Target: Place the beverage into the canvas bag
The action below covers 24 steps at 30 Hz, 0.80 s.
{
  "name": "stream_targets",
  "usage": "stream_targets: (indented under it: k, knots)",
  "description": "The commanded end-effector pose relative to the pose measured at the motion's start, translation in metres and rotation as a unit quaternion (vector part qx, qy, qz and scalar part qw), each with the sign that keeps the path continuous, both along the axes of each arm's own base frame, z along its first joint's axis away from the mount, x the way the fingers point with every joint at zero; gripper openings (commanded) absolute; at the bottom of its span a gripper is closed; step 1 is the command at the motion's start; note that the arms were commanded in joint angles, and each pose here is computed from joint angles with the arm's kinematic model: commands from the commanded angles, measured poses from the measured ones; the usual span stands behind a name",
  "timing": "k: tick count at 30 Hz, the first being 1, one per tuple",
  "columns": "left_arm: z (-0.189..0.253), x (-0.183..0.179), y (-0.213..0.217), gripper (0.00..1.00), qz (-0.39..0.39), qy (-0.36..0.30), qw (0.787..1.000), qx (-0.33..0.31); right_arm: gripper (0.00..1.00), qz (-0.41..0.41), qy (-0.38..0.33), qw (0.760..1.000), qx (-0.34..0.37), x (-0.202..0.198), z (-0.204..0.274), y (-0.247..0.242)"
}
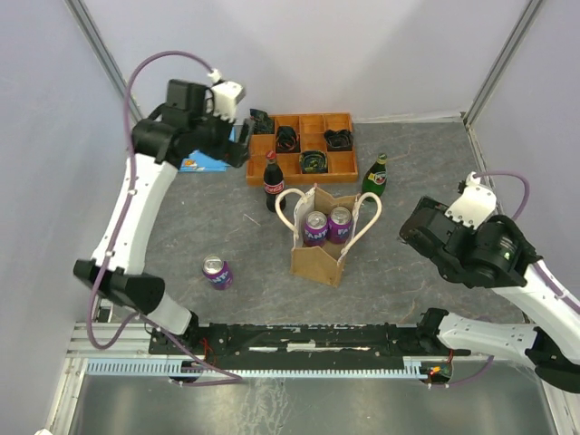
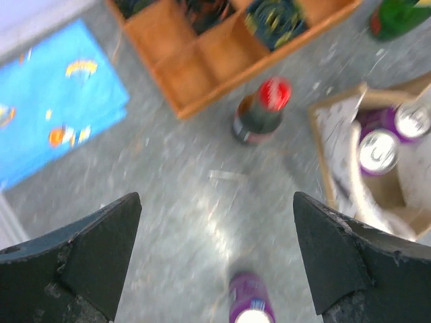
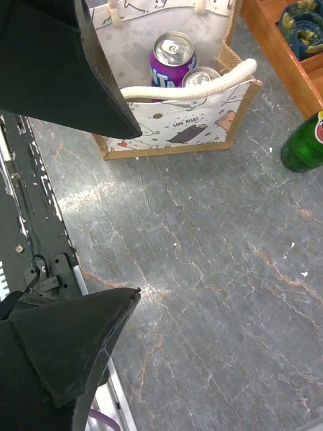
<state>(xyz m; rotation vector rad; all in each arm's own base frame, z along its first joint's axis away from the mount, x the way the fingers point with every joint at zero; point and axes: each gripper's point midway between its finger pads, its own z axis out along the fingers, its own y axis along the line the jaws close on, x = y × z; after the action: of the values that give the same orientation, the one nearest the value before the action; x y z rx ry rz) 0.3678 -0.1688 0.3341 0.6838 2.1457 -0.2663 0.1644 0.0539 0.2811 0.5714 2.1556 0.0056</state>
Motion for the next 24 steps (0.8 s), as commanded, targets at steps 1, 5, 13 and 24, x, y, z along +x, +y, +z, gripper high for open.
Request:
stream_targets:
  k: [1, 5, 13, 24]
  knots:
    - [-0.020, -0.065, 0.042, 0.99, -0.043, 0.062, 0.997, 0.030, 0.99, 0.019, -0.003, 1.000, -0.012, 0.009, 0.005, 0.011]
    - [-0.047, -0.107, 0.068, 0.99, -0.098, 0.058, 0.989, 0.096, 0.99, 0.035, 0.008, 0.999, -0.019, 0.015, 0.001, 0.025]
    - [-0.106, -0.174, 0.088, 0.99, -0.164, 0.135, 0.966, 0.148, 0.99, 0.053, 0.016, 0.998, -0.016, 0.023, -0.004, 0.044]
    - [-0.171, -0.181, 0.097, 0.99, -0.146, 0.148, 0.958, 0.199, 0.99, 0.056, 0.020, 0.998, -0.015, 0.025, -0.006, 0.050]
